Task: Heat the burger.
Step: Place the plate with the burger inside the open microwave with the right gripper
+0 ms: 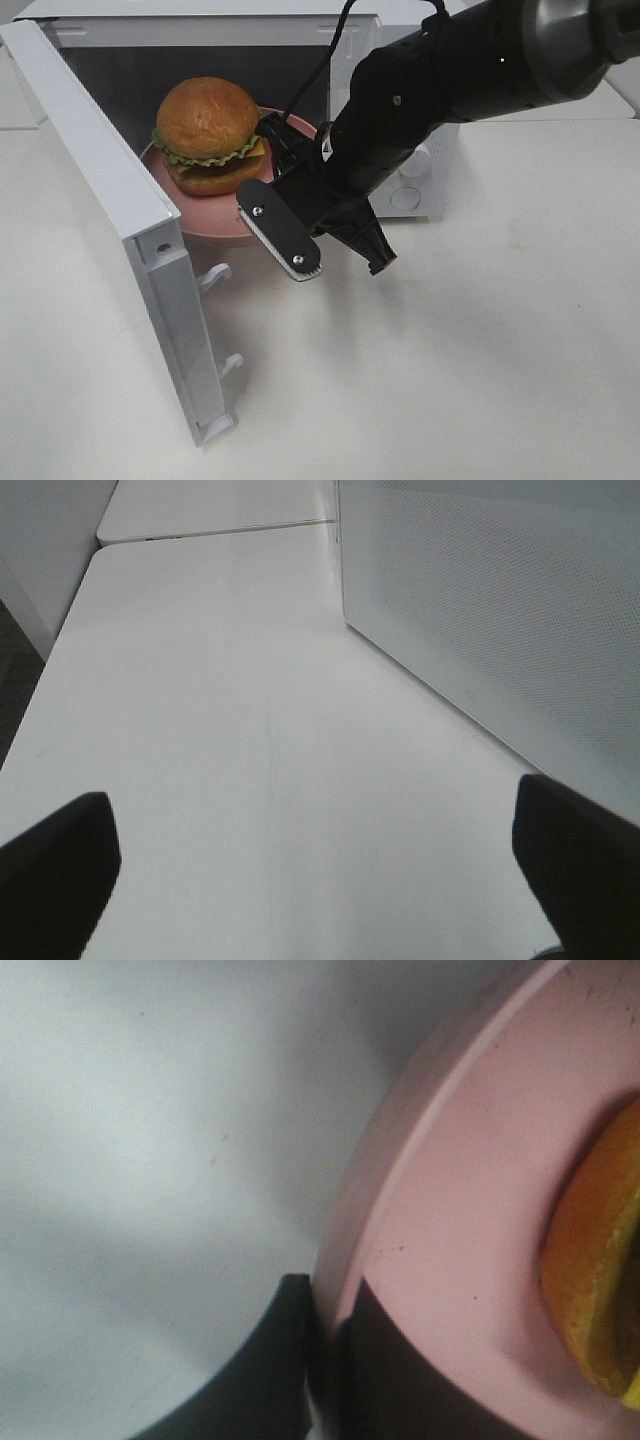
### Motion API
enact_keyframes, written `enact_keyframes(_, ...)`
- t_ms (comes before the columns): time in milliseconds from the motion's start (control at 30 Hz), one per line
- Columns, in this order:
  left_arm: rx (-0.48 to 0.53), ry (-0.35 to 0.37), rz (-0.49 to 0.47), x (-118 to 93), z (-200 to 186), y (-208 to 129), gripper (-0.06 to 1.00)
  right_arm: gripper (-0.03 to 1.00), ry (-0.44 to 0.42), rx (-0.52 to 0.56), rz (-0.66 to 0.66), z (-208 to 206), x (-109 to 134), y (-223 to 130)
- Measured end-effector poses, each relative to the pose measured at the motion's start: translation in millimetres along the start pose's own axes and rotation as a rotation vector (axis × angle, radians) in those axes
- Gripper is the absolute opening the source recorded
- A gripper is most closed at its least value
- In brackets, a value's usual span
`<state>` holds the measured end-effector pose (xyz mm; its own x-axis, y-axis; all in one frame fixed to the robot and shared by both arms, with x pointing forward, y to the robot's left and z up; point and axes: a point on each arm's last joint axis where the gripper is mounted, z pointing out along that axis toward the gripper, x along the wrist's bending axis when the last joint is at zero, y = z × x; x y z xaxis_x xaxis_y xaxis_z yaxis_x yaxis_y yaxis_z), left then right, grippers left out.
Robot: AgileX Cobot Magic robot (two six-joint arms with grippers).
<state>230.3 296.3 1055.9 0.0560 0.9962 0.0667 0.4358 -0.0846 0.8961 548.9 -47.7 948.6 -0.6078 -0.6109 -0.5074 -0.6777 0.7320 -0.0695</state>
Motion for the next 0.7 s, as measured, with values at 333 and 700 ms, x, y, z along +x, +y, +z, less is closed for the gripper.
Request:
enact_keyframes(333,0.001,0.000,0.000,0.0,0.0,-0.1,0.99,0.07,-0.019,0.001,0.029,12.6,-19.4,-1.3)
enact_keyframes(700,0.001,0.000,0.000,0.0,0.0,-0.1,0.99,0.07,-0.042,0.003,0.076,26.9,-38.1,-2.6)
